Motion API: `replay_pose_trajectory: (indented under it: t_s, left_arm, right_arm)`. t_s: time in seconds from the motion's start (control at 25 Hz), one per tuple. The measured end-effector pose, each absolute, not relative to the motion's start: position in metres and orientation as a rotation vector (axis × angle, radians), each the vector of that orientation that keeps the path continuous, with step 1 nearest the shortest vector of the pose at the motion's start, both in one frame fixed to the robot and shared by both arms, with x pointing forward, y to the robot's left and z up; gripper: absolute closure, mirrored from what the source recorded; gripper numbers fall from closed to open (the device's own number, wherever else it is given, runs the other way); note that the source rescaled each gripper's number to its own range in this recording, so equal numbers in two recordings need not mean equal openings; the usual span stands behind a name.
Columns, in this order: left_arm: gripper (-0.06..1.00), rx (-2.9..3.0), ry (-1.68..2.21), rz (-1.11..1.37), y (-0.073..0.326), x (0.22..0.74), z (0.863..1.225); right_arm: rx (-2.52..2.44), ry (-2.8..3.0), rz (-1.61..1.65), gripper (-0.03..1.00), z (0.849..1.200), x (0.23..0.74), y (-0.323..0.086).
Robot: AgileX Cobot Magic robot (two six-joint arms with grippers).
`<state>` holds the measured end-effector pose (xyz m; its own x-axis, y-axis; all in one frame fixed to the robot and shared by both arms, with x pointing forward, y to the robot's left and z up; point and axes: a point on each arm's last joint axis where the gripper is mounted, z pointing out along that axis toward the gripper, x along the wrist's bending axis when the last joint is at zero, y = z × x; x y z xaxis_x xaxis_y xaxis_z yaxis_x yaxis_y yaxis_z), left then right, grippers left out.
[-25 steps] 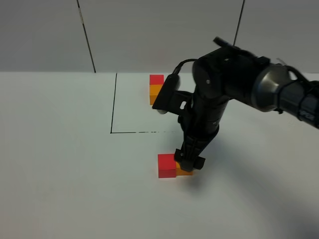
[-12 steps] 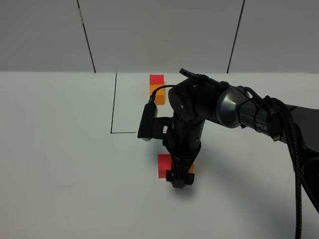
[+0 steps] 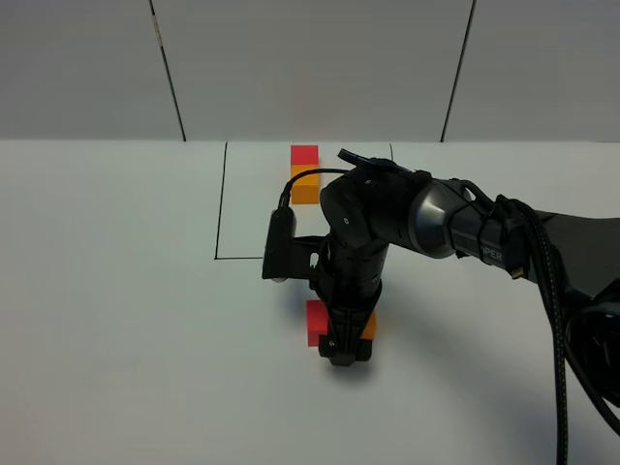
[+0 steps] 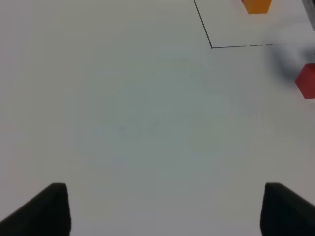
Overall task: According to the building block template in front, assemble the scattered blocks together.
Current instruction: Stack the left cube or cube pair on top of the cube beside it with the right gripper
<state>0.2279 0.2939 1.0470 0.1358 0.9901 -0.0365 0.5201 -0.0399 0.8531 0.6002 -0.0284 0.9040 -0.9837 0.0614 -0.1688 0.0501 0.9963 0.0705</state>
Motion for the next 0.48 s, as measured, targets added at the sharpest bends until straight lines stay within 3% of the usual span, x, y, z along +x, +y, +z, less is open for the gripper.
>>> replay_pose_trajectory:
  t_s: [0.28, 0.48]
  left_arm:
    - [0.29, 1.663, 1.481, 0.791, 0.294, 0.228, 1.047]
    - [0.29, 1.663, 1.481, 0.791, 0.294, 0.228, 1.047]
  right_arm:
    - [0.080, 2.989, 0.076, -0.02, 0.889, 0.601, -0.028]
    - [0.084, 2.996, 0.074, 0.07, 0.888, 0.600, -0.028]
